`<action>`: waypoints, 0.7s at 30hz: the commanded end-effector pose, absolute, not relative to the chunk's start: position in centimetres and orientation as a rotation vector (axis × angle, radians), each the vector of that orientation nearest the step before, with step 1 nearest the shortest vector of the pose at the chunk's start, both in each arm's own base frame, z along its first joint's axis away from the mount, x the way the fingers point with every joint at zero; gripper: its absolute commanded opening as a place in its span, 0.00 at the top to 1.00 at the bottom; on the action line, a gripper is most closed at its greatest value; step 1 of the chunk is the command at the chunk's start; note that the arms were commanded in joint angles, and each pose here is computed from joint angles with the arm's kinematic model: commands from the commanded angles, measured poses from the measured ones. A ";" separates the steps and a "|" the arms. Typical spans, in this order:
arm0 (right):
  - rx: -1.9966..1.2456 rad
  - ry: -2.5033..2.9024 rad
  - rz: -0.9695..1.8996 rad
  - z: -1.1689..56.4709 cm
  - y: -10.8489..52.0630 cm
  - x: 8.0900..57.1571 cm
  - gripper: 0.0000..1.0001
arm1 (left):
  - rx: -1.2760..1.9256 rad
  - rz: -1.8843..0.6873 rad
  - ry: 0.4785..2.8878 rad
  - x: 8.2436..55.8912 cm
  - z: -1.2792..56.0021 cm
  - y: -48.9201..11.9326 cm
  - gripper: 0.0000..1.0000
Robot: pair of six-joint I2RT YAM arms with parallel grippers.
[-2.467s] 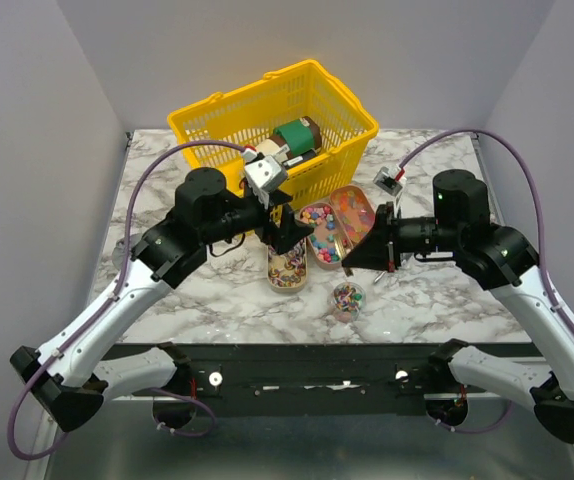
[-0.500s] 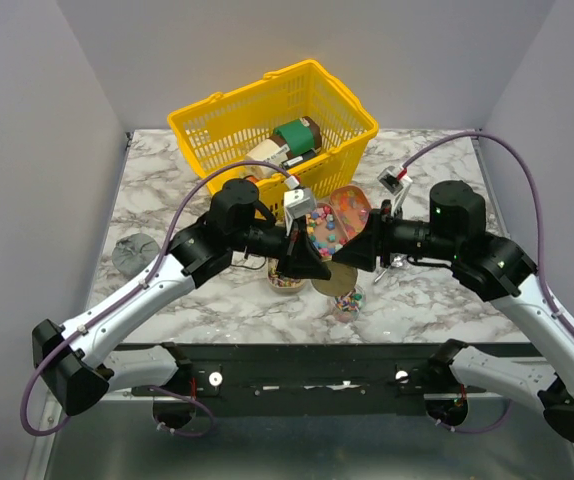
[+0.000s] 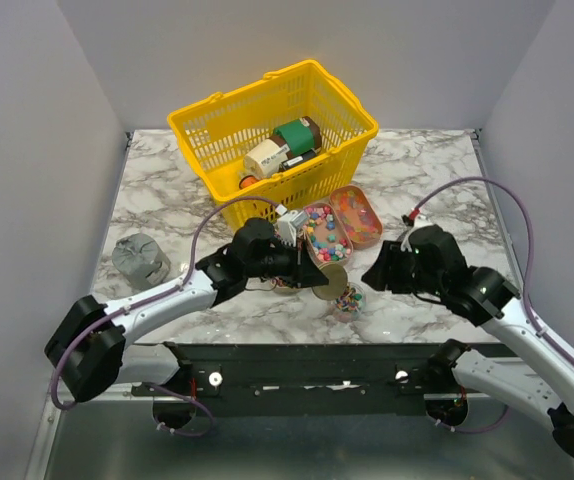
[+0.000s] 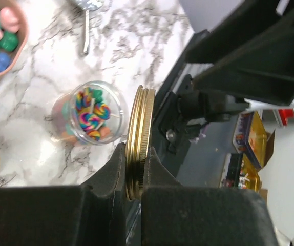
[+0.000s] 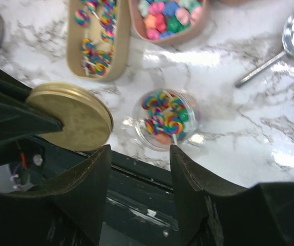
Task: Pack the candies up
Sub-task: Close the bottle lid on the packing bottle.
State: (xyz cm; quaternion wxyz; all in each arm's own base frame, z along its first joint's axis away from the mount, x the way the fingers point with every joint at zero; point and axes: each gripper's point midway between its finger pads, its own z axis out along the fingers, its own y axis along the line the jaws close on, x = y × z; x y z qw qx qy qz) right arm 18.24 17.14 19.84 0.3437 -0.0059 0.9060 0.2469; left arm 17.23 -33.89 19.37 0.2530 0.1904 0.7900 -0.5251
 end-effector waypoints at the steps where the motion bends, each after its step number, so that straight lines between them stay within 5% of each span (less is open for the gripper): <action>1: 0.059 2.295 0.617 17.4 15.7 18.1 0.43 | 0.308 -1.409 2.073 19.6 19.2 -35.8 1.00; 21: 0.159 2.304 0.533 11.3 13.0 16.9 0.44 | 0.191 -1.253 2.287 18.7 11.3 -43.0 1.00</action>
